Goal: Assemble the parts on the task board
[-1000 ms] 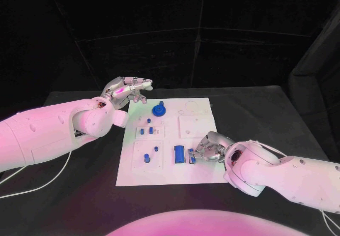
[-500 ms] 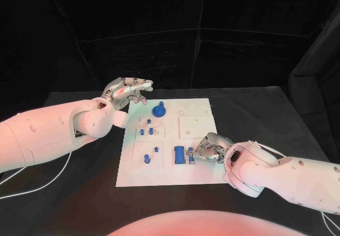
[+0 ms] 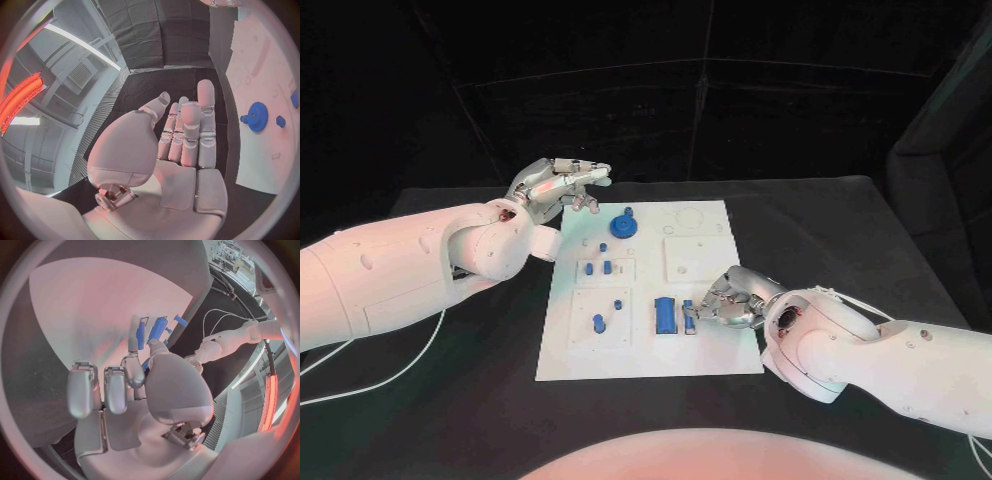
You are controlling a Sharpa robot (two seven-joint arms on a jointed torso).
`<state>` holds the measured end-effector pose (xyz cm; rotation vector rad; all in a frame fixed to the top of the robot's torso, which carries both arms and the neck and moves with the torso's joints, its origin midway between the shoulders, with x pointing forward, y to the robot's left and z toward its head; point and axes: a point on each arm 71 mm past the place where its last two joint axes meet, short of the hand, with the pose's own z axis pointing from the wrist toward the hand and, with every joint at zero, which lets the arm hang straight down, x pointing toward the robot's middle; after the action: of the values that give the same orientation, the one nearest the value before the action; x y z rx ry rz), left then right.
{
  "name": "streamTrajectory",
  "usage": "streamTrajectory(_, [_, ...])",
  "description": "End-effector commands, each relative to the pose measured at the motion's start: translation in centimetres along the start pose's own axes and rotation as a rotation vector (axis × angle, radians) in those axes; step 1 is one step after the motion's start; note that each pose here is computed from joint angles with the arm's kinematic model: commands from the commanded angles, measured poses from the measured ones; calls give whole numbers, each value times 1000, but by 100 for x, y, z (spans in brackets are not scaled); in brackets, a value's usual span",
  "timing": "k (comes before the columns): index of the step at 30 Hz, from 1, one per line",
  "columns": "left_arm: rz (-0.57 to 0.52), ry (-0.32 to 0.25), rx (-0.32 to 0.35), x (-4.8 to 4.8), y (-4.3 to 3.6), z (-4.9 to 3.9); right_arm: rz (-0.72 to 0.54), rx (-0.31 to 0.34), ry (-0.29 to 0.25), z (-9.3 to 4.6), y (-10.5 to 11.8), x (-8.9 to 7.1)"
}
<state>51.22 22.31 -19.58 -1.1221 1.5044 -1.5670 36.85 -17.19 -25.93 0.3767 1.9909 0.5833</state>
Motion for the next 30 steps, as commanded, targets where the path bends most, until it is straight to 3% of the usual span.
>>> streamTrajectory(1, [-7, 11, 4, 9, -12, 4, 18, -192, -76, -35, 106, -79])
streamTrajectory(4, [-6, 11, 5, 9, -11, 4, 3, -257, -87, -43, 107, -110])
streamTrajectory(9, [-7, 13, 5, 17, -11, 8, -56, -306, -88, -21, 87, -126])
streamTrajectory(30, [-7, 13, 5, 17, -9, 9, -147, -278, 55, 79, 88, 16])
